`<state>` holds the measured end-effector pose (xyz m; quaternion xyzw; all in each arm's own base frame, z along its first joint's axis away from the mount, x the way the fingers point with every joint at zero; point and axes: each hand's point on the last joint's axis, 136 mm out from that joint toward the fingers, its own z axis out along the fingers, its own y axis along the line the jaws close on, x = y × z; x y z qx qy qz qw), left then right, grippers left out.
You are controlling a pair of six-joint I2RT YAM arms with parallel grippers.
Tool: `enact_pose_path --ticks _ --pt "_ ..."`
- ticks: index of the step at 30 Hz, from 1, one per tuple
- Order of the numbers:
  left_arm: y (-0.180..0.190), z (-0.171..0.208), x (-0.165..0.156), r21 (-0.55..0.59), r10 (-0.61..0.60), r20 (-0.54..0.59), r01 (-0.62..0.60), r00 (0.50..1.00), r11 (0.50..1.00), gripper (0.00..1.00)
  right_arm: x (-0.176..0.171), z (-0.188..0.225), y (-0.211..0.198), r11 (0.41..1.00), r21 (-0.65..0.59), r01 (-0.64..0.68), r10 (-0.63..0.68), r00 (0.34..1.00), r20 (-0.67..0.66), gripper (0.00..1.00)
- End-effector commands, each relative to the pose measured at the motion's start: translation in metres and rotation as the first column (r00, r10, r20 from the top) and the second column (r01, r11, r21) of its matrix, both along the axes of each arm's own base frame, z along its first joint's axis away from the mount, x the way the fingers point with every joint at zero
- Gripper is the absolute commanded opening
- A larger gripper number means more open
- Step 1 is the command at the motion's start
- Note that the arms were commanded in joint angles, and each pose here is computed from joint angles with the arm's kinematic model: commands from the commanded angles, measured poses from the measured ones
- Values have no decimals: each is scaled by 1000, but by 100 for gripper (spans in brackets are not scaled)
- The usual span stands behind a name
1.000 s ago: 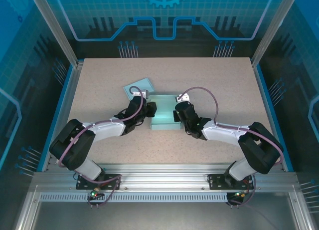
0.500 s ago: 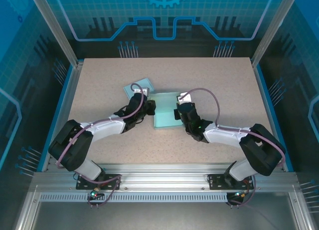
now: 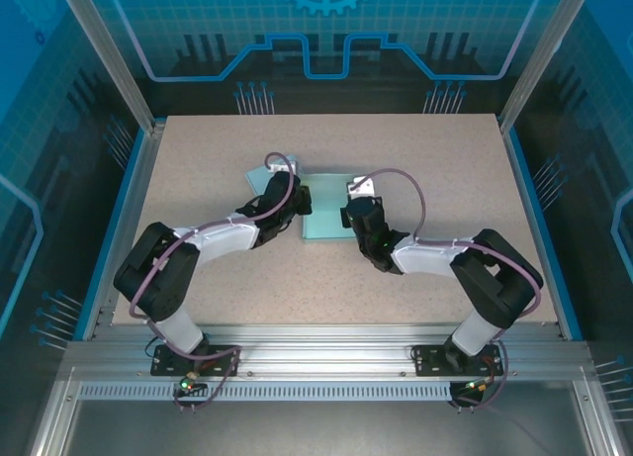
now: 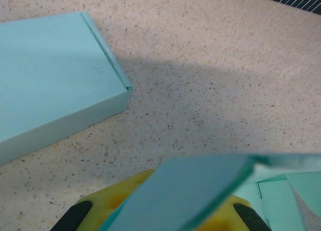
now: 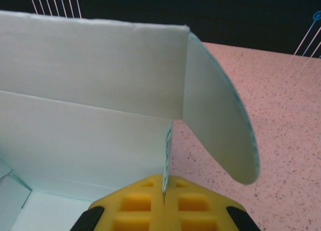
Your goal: Fold the paper box
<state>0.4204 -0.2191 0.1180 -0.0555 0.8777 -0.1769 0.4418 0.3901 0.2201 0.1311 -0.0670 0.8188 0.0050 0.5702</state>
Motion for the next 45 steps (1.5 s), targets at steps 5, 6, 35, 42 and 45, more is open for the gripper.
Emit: enact_pose_path --ticks 5,6,35,42,45 --pt "-45 25 -5 -204 -80 89 97 993 974 14 -16 -2 44 977 125 -171 171 985 13 0" --pt "-46 25 -7 -202 -80 91 97 993 974 14 -17 -3 44 978 122 -171 171 985 10 0" --pt "-23 -47 -67 -136 -84 5 84 996 987 14 -70 -54 58 979 143 -145 161 981 -112 0" --pt "-20 -60 -75 -113 -80 23 82 997 990 12 -74 -56 50 977 196 -82 111 983 -146 0" --pt "-21 -63 -77 -100 -78 47 82 996 992 11 -74 -48 49 973 219 -70 103 984 -144 0"
